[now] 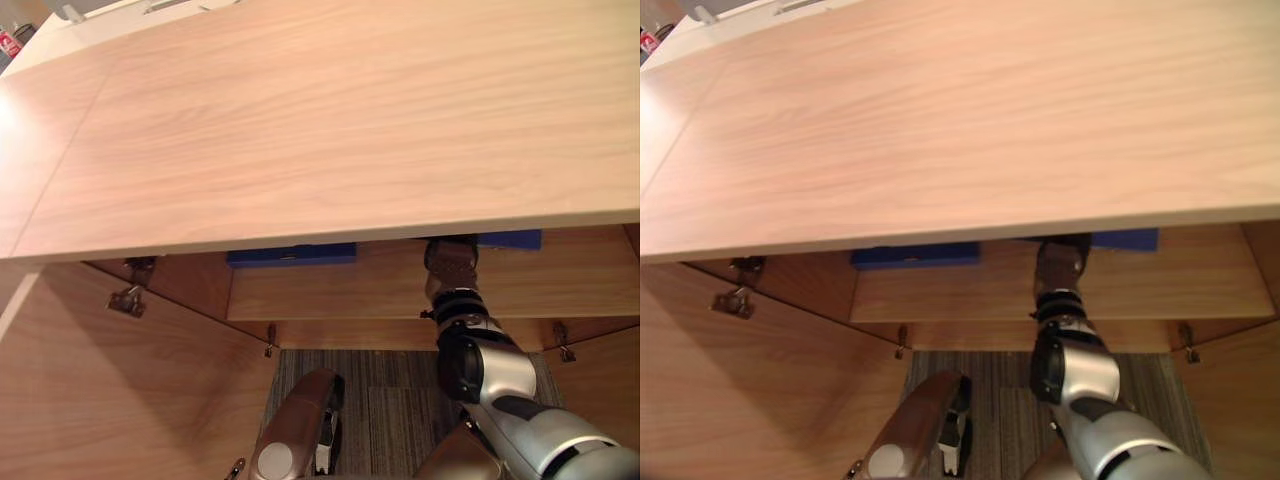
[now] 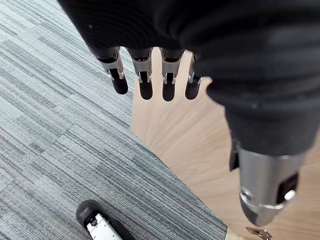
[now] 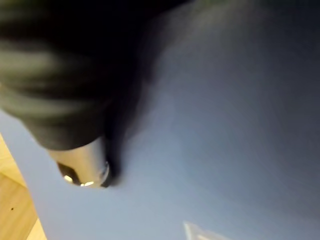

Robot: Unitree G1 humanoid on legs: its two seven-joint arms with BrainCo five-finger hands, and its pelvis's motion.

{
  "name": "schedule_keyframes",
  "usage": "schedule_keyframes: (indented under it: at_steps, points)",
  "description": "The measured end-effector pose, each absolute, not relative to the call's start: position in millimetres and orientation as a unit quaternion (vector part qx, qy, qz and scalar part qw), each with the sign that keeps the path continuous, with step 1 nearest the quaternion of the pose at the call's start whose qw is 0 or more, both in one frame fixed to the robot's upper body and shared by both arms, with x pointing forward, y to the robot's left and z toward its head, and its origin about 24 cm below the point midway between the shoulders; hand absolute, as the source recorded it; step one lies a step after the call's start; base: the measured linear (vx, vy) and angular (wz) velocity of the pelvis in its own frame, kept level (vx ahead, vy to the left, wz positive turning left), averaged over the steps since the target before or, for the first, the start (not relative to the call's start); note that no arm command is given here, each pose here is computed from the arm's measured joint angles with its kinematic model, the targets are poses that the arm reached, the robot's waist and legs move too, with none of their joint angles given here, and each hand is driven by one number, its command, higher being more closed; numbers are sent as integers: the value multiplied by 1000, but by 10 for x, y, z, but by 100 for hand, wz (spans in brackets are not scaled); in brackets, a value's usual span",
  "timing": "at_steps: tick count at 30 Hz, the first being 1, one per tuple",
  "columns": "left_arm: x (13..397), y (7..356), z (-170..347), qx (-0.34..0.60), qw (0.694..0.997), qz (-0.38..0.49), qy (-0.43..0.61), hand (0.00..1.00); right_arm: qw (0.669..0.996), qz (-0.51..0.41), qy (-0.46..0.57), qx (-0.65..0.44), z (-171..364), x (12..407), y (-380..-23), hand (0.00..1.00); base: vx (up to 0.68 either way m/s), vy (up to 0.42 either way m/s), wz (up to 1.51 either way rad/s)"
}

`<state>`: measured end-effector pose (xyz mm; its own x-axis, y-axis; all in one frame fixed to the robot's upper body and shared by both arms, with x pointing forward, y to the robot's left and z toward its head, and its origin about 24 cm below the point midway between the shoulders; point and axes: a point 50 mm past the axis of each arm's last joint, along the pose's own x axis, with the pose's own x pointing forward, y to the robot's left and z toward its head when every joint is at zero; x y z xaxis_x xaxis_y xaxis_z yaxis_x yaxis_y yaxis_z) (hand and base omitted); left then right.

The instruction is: Walk over to the cabinet, pick up the folder, carry it to the office cabinet, place the folder inside the office cabinet, then close the office cabinet door

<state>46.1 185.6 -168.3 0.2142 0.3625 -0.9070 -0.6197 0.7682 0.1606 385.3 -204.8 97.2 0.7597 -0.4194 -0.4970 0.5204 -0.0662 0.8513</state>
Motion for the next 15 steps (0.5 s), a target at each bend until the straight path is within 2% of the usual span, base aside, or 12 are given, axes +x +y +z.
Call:
schedule_keyframes:
  at_steps: [4,10,11,15]
  points:
    - [580,1890,-1640,-110,789,316,516,0,720,-334,17,608,1197,3888,-2157,100,139,-3,-9]
    - [713,1899,-1597,-108,804,311,495,0,731,-334,8,595,1279,3889,-2209,100,145,-10,0]
    - [749,1897,-1583,-106,810,307,488,0,738,-334,7,587,1292,3889,-2231,0,90,-17,1]
    - [892,1882,-1518,-98,833,290,461,0,768,-335,-18,545,1460,3867,-2479,0,52,-27,13]
